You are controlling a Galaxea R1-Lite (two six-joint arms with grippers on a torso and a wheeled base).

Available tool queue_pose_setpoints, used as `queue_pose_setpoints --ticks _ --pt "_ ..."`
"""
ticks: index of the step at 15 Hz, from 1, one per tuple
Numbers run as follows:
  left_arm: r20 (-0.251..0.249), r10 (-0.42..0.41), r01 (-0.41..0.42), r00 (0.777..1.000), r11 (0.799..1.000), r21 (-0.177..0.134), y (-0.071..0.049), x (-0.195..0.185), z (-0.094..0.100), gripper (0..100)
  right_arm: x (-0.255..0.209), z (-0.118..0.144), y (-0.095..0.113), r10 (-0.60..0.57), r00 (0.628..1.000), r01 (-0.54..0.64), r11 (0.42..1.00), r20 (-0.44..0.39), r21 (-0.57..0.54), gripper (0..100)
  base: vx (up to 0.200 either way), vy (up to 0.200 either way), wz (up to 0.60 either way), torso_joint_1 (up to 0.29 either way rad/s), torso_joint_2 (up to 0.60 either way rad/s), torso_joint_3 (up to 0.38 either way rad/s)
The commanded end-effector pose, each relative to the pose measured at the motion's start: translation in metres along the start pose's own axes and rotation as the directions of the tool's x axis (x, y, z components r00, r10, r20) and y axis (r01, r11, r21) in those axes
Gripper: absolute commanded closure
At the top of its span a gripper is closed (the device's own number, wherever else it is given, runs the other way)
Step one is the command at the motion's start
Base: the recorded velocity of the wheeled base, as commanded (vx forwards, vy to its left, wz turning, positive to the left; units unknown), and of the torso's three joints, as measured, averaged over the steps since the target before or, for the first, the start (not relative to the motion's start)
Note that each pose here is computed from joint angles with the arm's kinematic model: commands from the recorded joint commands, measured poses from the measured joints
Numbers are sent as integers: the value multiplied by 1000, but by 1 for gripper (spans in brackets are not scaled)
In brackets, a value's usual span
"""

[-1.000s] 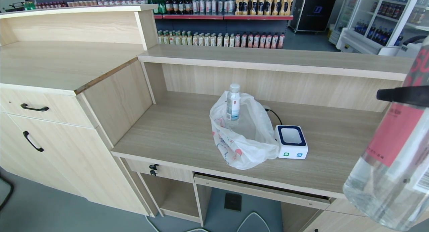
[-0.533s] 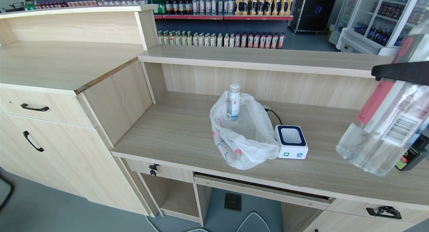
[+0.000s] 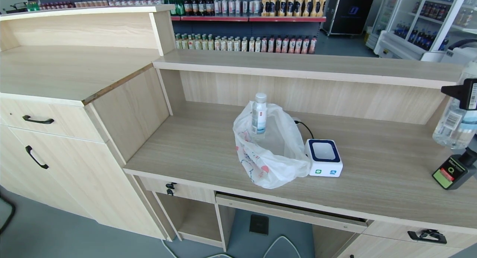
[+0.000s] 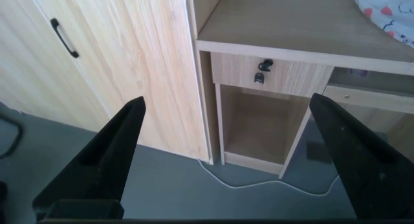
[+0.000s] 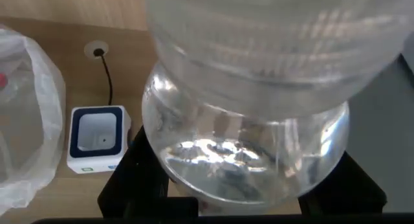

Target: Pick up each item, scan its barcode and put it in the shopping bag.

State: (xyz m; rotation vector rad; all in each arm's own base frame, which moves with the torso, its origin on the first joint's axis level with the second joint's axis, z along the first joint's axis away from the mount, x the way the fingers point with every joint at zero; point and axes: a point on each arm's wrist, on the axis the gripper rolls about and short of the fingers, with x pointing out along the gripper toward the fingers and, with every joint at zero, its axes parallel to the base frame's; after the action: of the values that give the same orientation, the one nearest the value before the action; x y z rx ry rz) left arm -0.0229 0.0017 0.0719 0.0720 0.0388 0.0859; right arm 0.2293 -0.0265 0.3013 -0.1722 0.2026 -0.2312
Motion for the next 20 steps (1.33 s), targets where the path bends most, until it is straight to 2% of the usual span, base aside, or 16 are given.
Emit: queue_pose_setpoints --ticks 1,4,6,9,11,13,15,17,20 --pt "0 2 -2 1000 1000 0 0 0 0 0 17 -14 -8 -45 998 43 998 -45 -37 100 0 0 0 0 0 0" --pt "0 2 -2 1000 1000 0 0 0 0 0 19 -19 -9 -55 998 54 997 -28 -62 100 0 0 0 0 0 0" --pt "0 0 0 1000 1000 0 0 0 0 0 19 -19 -9 -49 999 48 997 -20 -62 100 0 0 600 5 2 2" --pt "0 0 0 1000 1000 0 0 0 0 0 22 -19 -8 -30 1000 29 990 -6 -136 100 0 0 600 2 4 1" --pt "0 0 0 1000 1000 0 0 0 0 0 29 -21 -5 55 998 -49 973 24 -226 100 0 0 300 6 1 1" --pt "-1 0 0 1000 1000 0 0 0 0 0 46 -27 -1 104 994 -80 929 46 -362 100 0 0 0 0 0 0" --pt "0 0 0 1000 1000 0 0 0 0 0 70 -30 5 195 973 -132 912 128 -388 100 0 0 0 0 0 0" --pt "0 0 0 1000 1000 0 0 0 0 0 84 -34 10 280 943 -170 868 178 -467 100 0 0 0 0 0 0" --pt "0 0 0 1000 1000 0 0 0 0 0 97 -51 16 360 911 -213 828 201 -518 100 0 0 0 0 0 0"
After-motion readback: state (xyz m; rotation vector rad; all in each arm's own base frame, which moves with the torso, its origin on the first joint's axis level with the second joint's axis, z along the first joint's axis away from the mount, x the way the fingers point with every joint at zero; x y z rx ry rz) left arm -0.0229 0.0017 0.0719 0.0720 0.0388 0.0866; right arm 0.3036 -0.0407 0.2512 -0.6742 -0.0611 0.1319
